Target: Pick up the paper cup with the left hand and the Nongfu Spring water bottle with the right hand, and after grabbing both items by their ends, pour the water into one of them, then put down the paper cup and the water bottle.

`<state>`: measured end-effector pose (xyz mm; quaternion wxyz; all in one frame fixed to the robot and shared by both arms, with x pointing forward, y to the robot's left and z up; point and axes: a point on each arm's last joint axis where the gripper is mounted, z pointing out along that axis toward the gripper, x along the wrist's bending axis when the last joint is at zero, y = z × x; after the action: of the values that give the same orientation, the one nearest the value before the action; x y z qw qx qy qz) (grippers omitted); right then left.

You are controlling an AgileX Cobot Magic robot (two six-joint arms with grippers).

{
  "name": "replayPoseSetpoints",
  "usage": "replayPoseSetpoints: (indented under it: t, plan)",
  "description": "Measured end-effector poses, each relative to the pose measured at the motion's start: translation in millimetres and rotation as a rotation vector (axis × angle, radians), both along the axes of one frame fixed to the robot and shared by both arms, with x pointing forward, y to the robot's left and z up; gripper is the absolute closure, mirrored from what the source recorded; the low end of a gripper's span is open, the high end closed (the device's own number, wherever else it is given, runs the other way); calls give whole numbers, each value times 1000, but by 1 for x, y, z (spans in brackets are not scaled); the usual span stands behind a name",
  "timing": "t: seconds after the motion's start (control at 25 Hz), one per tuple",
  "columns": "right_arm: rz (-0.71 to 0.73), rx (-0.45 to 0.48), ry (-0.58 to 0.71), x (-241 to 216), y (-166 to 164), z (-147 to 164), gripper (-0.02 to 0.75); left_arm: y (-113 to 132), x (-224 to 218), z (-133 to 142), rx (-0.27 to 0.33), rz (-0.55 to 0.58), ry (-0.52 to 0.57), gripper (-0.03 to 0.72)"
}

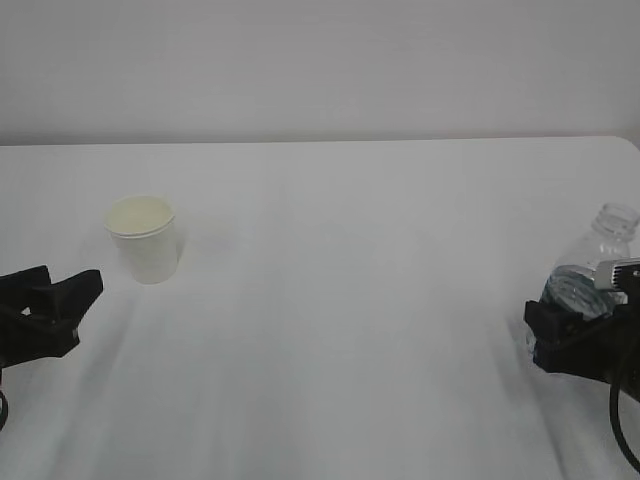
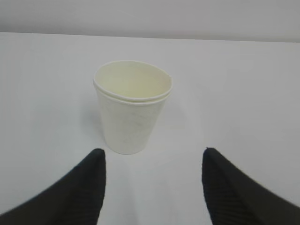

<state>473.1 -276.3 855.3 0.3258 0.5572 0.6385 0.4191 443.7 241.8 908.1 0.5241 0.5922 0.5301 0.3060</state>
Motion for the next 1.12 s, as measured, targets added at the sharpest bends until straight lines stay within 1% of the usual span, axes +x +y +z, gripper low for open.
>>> replayPoseSetpoints:
  t: [0.28, 0.6, 0.8, 0.88, 1.12]
  plan:
    - [17, -34, -7, 0, 0, 0, 311, 0, 0, 0, 0, 0, 0, 228]
    - [27, -35, -7, 0, 1, 0, 313, 0, 0, -2, 2, 2, 7, 228]
    - [37, -37, -7, 0, 1, 1, 314, 2, 1, -7, 3, 32, 31, 228]
    - [46, -40, -15, 0, 2, 5, 314, 3, 1, -7, 3, 39, 33, 228]
    - [75, -40, -138, 1, 5, 35, 315, 3, 1, -7, 3, 42, 33, 228]
